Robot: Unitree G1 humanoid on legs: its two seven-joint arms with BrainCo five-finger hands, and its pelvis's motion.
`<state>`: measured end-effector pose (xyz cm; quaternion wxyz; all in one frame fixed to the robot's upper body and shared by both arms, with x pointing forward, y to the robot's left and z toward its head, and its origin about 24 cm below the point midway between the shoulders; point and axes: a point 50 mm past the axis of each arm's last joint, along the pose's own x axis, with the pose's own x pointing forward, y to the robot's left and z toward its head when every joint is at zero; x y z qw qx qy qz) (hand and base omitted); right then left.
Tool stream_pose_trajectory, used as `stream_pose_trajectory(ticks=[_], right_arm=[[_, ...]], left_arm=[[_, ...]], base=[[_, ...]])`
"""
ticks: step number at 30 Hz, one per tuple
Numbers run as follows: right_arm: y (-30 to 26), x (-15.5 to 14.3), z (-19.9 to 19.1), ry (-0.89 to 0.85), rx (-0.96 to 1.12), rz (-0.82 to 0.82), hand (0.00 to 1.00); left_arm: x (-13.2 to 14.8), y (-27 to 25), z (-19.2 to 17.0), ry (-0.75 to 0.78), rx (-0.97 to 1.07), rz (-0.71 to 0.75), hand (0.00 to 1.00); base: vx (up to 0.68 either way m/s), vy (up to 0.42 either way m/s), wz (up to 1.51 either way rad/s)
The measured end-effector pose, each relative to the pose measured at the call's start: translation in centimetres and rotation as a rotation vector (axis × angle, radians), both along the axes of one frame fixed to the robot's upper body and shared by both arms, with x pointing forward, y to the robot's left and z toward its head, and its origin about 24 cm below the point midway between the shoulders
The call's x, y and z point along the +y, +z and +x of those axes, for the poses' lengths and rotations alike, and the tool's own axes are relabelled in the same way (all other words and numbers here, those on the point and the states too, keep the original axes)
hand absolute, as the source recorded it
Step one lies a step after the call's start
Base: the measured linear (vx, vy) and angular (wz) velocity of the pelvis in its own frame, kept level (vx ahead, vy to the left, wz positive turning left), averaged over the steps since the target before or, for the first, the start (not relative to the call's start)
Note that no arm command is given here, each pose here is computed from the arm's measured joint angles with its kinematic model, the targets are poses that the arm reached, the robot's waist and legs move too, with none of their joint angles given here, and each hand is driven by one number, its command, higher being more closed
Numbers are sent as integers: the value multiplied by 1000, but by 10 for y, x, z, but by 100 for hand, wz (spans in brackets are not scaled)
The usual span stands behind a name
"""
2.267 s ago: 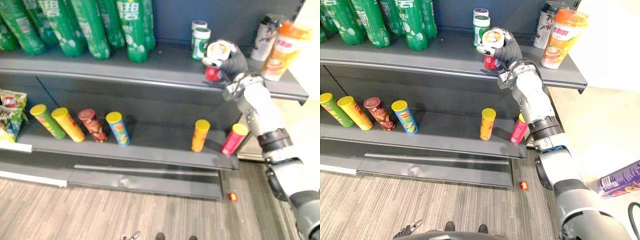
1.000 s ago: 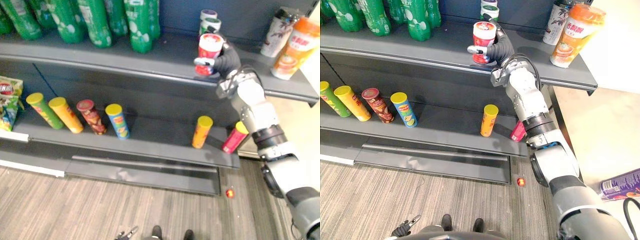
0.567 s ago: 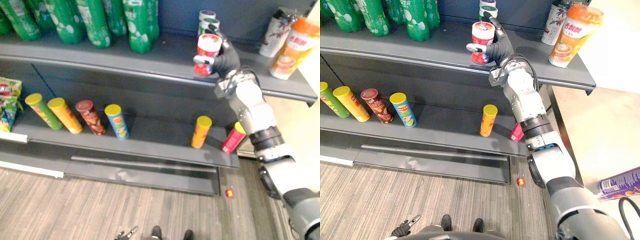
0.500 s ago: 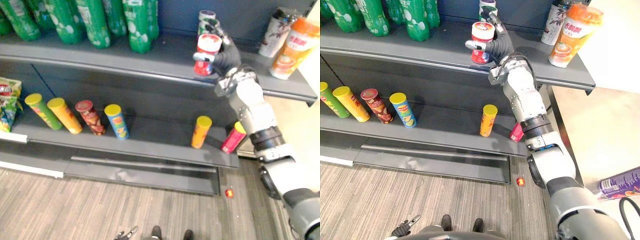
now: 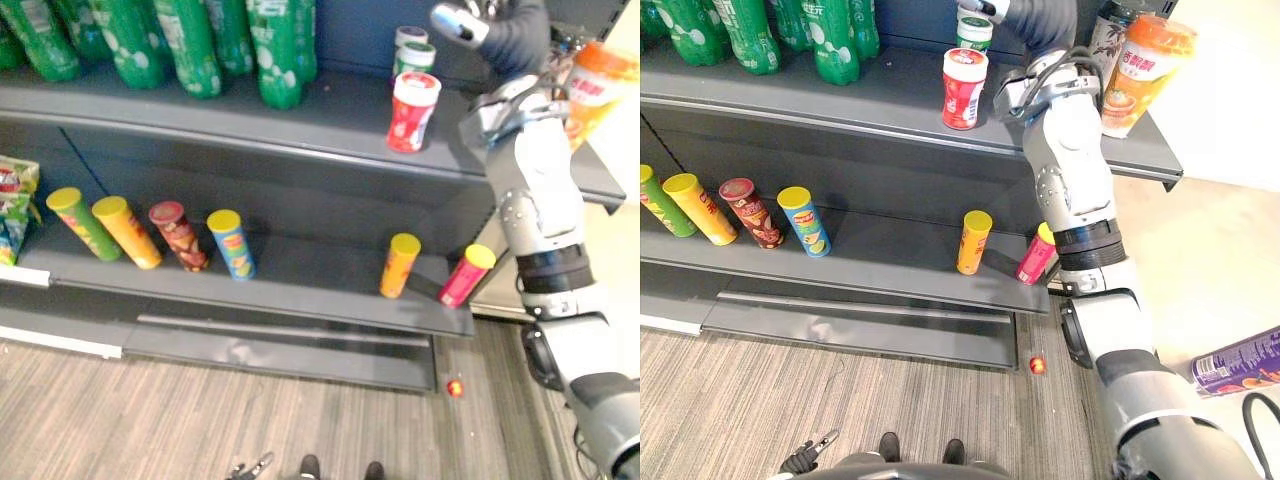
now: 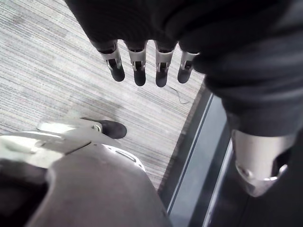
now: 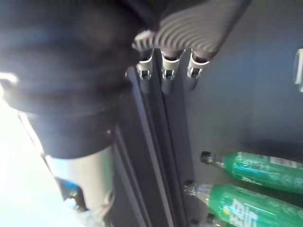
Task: Put the gum and the chips on the shelf.
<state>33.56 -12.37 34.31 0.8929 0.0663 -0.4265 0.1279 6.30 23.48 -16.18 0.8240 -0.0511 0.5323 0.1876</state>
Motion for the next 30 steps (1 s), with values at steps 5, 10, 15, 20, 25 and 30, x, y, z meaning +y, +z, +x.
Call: stream_pose_trajectory(ticks=[5, 10, 15, 20, 25, 30], right_arm=[[0, 19, -32, 118, -135, 66, 0], [-49, 64, -41, 427, 12, 58, 0], [-92, 114, -56, 708, 176, -3, 0], [-115, 140, -71, 834, 248, -75, 0], [-156, 152, -84, 910, 387, -133, 0], [-201, 158, -101, 988, 548, -181, 0]], left_arm=[[0, 0, 0, -2, 5, 7, 0], [1, 0, -1, -7, 23, 29, 0], [4, 0, -2, -32, 36, 47, 0], [5, 0, -1, -62, 44, 60, 0], [3, 0, -1, -78, 50, 60, 0], [3, -2, -6, -76, 72, 57, 0]], base=[[0, 0, 0], [0, 0, 0], [0, 0, 0], [0, 0, 0], [0, 0, 0], [0, 0, -1]])
